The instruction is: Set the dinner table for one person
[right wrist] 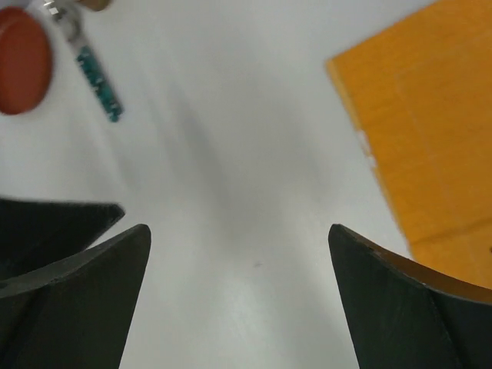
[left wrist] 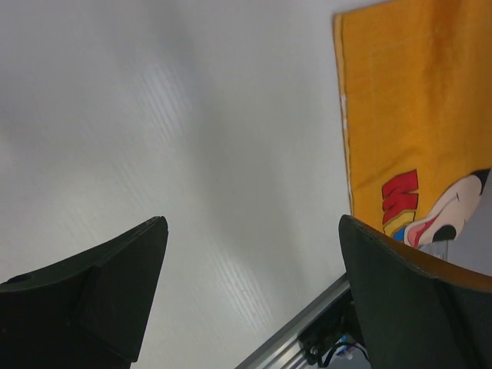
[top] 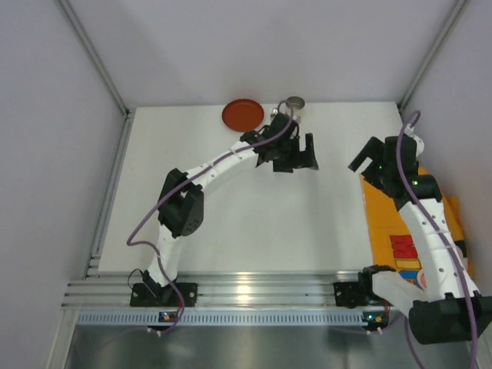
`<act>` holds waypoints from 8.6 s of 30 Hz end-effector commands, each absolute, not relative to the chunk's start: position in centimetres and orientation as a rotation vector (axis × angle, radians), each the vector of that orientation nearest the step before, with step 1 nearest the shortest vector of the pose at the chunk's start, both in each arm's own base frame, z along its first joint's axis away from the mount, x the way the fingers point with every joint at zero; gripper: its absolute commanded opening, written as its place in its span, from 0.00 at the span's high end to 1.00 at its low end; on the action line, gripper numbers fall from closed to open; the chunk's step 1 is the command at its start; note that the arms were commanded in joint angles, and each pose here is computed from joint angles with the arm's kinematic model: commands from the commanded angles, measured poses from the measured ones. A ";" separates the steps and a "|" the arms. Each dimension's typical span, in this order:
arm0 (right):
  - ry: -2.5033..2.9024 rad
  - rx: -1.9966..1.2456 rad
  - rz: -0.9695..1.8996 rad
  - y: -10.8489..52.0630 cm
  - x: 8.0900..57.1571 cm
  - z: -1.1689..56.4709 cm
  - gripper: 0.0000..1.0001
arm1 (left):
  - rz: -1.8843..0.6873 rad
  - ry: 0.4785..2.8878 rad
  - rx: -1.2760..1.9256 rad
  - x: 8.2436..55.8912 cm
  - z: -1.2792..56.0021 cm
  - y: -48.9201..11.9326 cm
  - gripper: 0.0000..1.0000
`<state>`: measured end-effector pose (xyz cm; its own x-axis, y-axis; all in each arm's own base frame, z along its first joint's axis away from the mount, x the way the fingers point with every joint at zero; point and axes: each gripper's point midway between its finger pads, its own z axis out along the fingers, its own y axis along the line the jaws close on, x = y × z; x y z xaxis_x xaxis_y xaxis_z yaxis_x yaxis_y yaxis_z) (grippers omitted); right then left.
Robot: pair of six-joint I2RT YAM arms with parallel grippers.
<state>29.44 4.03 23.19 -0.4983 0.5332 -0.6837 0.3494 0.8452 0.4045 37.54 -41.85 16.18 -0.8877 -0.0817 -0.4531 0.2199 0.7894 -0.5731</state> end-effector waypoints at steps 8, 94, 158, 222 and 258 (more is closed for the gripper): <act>2.545 1.258 -0.192 -8.1 26.2 7.6 0.03 | -0.989 2.418 0.311 32.0 20.7 -42.0 0.02; 2.658 0.341 1.043 29.2 36.3 18.8 0.00 | -0.308 2.126 -0.163 27.2 30.5 -18.3 0.02; 2.592 -0.147 -0.019 25.7 53.4 2.0 0.64 | -0.042 2.416 -0.132 39.1 18.4 -12.3 0.11; 2.626 -0.102 0.209 22.4 44.8 11.5 0.28 | -0.237 2.445 -0.048 36.1 18.7 -14.6 0.14; 2.717 -0.108 -0.048 22.0 50.5 1.9 0.99 | -0.142 2.459 -0.067 35.4 18.6 -12.9 0.15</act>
